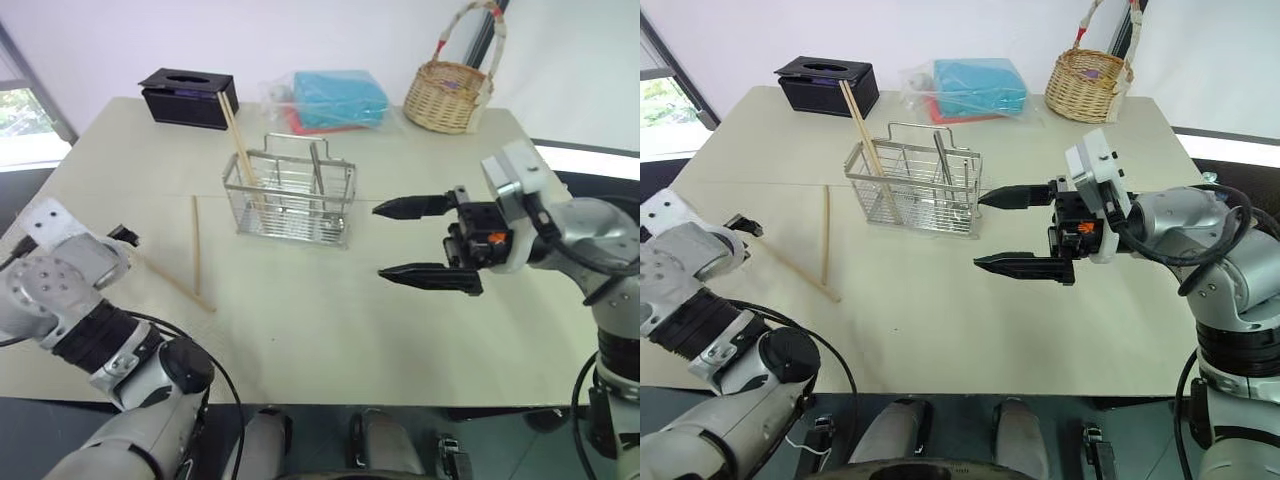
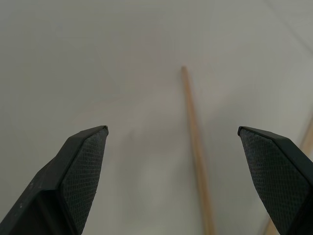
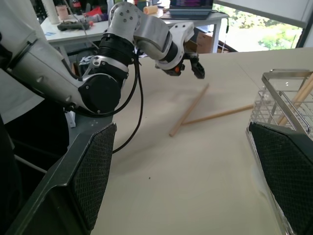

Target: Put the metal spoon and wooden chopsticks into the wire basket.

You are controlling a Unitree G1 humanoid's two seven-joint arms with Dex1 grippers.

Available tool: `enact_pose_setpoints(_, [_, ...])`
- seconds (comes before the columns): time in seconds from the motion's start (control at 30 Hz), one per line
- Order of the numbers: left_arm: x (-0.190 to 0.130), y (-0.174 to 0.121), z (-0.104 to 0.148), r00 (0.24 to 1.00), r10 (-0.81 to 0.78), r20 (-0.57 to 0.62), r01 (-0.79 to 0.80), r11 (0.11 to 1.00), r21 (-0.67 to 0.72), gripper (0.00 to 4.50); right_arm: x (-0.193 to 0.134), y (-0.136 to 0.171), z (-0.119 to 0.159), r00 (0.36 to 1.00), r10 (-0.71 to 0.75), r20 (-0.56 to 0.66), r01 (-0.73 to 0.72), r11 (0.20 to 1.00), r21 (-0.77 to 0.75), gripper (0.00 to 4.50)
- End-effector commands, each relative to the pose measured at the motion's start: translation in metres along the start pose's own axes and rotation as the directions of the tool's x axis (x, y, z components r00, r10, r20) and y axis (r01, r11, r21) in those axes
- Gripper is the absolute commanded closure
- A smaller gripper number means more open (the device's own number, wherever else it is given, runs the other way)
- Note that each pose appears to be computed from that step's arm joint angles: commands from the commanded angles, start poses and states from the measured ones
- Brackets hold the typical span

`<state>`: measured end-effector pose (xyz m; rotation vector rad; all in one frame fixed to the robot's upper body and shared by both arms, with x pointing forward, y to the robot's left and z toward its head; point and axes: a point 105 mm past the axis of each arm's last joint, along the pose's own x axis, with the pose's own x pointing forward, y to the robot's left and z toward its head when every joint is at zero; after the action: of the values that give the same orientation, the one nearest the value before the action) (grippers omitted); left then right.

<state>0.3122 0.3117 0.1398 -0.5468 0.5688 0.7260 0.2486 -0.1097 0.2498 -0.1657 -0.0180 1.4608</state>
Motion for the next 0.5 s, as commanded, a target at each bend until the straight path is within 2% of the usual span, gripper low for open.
enact_pose_setpoints(0.03, [0.004, -0.009, 0.014, 0.999, -0.013, 0.032, 0.013, 1.000, -0.008, 0.00, 0.002, 0.008, 0.010, 0.999, 0.003, 0.042, -0.002, 1.000, -0.029, 0.02])
enact_pose_setpoints(0.23, [0.022, -0.030, 0.023, 0.999, -0.051, 0.016, 0.051, 0.998, 0.032, 0.00, 0.005, 0.012, 0.010, 0.997, -0.033, 0.069, 0.034, 0.999, -0.013, 0.02])
enact_pose_setpoints(0.4, [0.035, -0.037, 0.017, 0.998, -0.050, -0.027, 0.052, 0.996, 0.073, 0.00, 0.006, 0.014, 0.013, 0.993, -0.058, 0.102, 0.057, 0.998, 0.006, 0.02])
enact_pose_setpoints(0.5, [0.040, -0.038, 0.011, 0.998, -0.045, -0.048, 0.049, 0.995, 0.082, 0.88, 0.004, 0.012, 0.015, 0.991, -0.078, 0.109, 0.077, 0.997, 0.016, 0.00])
